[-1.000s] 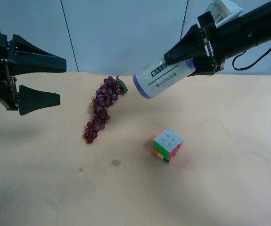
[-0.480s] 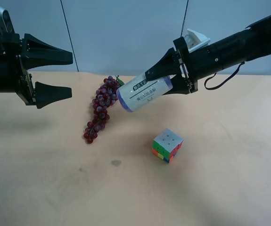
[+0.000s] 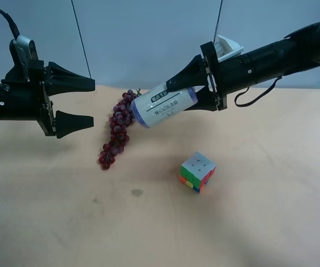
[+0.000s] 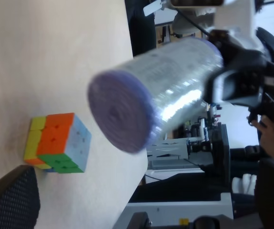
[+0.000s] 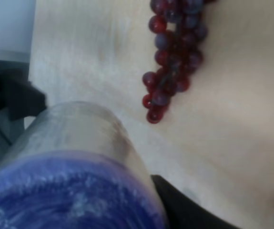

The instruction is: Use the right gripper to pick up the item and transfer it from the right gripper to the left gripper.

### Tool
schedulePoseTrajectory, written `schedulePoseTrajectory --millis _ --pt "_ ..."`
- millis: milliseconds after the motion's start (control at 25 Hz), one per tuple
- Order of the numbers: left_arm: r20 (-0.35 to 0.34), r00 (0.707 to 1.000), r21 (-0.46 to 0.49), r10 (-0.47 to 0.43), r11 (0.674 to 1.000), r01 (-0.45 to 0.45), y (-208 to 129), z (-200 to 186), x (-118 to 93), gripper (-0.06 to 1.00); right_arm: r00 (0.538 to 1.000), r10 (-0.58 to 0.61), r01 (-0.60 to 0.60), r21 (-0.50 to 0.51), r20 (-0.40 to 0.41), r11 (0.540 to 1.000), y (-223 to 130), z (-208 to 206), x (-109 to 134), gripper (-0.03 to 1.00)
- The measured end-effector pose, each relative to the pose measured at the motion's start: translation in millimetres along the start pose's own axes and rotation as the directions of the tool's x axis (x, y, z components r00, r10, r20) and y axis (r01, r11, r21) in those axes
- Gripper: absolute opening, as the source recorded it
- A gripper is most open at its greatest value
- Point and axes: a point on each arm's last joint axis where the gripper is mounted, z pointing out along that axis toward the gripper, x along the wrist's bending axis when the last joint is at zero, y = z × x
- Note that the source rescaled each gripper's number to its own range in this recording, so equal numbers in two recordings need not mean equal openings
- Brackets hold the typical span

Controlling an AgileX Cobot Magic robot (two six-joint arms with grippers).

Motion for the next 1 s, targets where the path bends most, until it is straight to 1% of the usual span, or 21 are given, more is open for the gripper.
schedulePoseTrajectory --millis 80,200,360,520,640,880,1000 --pt "0.008 1.0 0.002 -0.011 1.0 0.011 -0.8 6.0 2.8 0.74 1.0 -0.004 0.005 0.012 -0.016 1.0 -1.9 8.0 5.3 0.01" --pt "0.027 0.999 0.031 0.022 0.999 -0.023 -6.4 18.9 -2.2 0.74 0.999 -0.003 0.004 0.017 -0.044 1.0 -3.5 17.1 12.1 0.01" --pt "0.059 0.995 0.086 0.077 0.993 -0.082 -10.2 37.0 -14.8 0.74 0.998 0.01 -0.011 -0.005 -0.067 1.0 -1.4 17.8 14.6 0.01" --pt "0.087 0.989 0.091 0.123 0.987 -0.131 -1.8 46.6 -28.1 0.74 0.997 0.022 -0.023 -0.008 -0.07 1.0 -1.1 17.8 14.9 0.01" --pt "0.093 0.987 0.083 0.131 0.987 -0.139 3.5 47.3 -32.1 0.73 0.996 0.036 -0.038 -0.018 -0.08 0.999 -0.1 17.7 15.7 0.01" --pt "0.09 0.989 0.091 0.118 0.988 -0.126 3.2 47.2 -32.0 0.73 0.992 0.052 -0.057 -0.044 -0.114 0.997 2.2 19.8 19.9 0.01" --pt "0.082 0.99 0.096 0.119 0.987 -0.126 2.9 47.0 -31.1 0.73 0.993 0.045 -0.05 -0.044 -0.107 0.998 1.3 24.9 21.8 0.01"
